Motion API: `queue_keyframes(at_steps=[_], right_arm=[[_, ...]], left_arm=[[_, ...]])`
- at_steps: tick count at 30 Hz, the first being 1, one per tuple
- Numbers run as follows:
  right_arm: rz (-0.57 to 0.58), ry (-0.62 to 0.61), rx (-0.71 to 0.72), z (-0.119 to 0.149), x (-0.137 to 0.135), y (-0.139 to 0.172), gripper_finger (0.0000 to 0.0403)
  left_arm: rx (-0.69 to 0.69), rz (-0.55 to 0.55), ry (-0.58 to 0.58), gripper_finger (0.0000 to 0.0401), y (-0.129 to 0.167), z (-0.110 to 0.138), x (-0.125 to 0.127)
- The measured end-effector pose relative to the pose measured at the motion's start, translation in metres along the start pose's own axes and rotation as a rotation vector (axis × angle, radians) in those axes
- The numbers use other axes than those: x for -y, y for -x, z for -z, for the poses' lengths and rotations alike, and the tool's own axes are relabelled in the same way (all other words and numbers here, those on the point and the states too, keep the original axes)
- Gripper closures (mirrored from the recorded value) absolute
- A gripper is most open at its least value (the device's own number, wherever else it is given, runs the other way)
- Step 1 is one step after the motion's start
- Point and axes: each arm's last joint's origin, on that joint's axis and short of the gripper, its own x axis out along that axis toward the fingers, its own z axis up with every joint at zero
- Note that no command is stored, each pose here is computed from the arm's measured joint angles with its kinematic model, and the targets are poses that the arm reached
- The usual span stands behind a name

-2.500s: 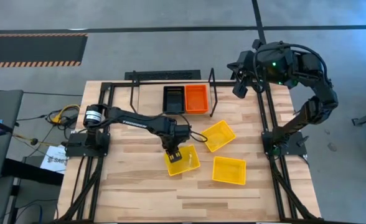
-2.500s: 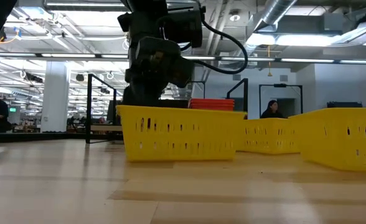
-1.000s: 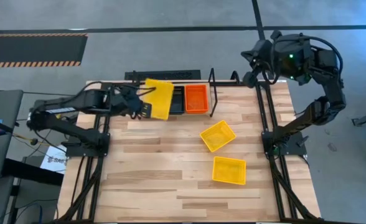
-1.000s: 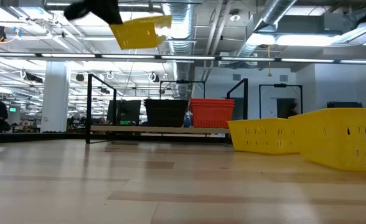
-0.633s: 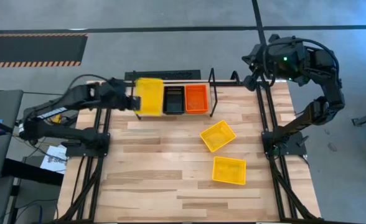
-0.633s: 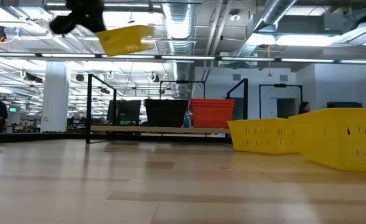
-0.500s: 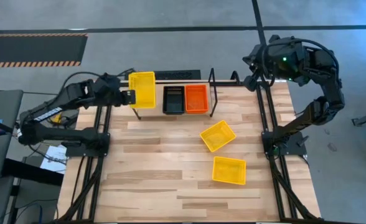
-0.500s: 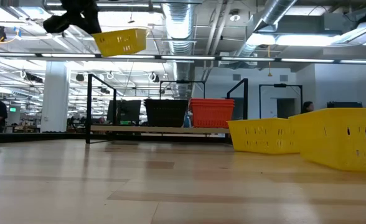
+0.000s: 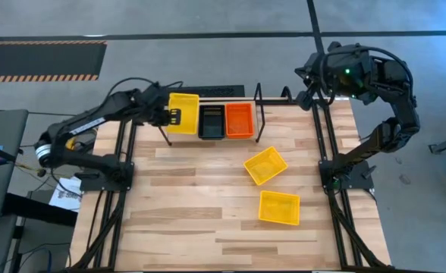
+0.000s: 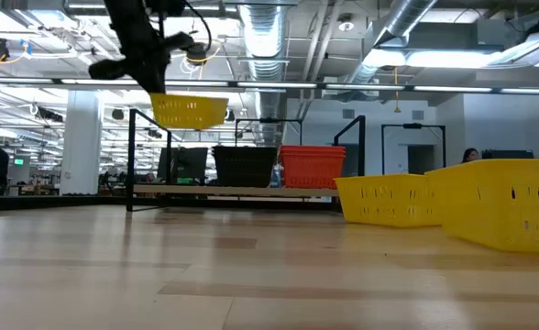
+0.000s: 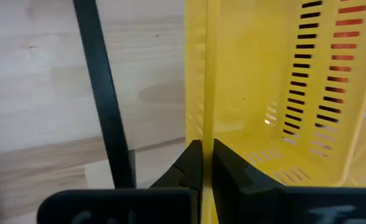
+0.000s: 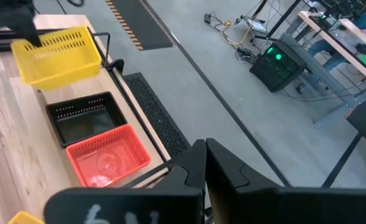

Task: Stack baskets on shelf by color
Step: Put the bottom left yellow bin on the shelf

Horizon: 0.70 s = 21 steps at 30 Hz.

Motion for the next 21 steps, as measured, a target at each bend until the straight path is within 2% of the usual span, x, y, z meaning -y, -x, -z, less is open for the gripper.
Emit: queue_keyframes(at_steps=[7,12,21], right_arm=[[-0.002,0.004,-0.018,0.002,0.000,0.000,0.0377],[-0.003,0.004,-0.019,0.002,0.000,0.000,0.0377],[-0.003,0.021,-0.019,0.002,0.000,0.000,0.0377]], left_arm=[[-0.062,-0.101,0.034,0.0401,-0.029,-0.013,-0.003],[-0.114,-0.128,0.075,0.0401,-0.045,-0.017,-0.003],[-0.179,-0.195,0.076,0.0401,-0.072,-0.019,0.000]])
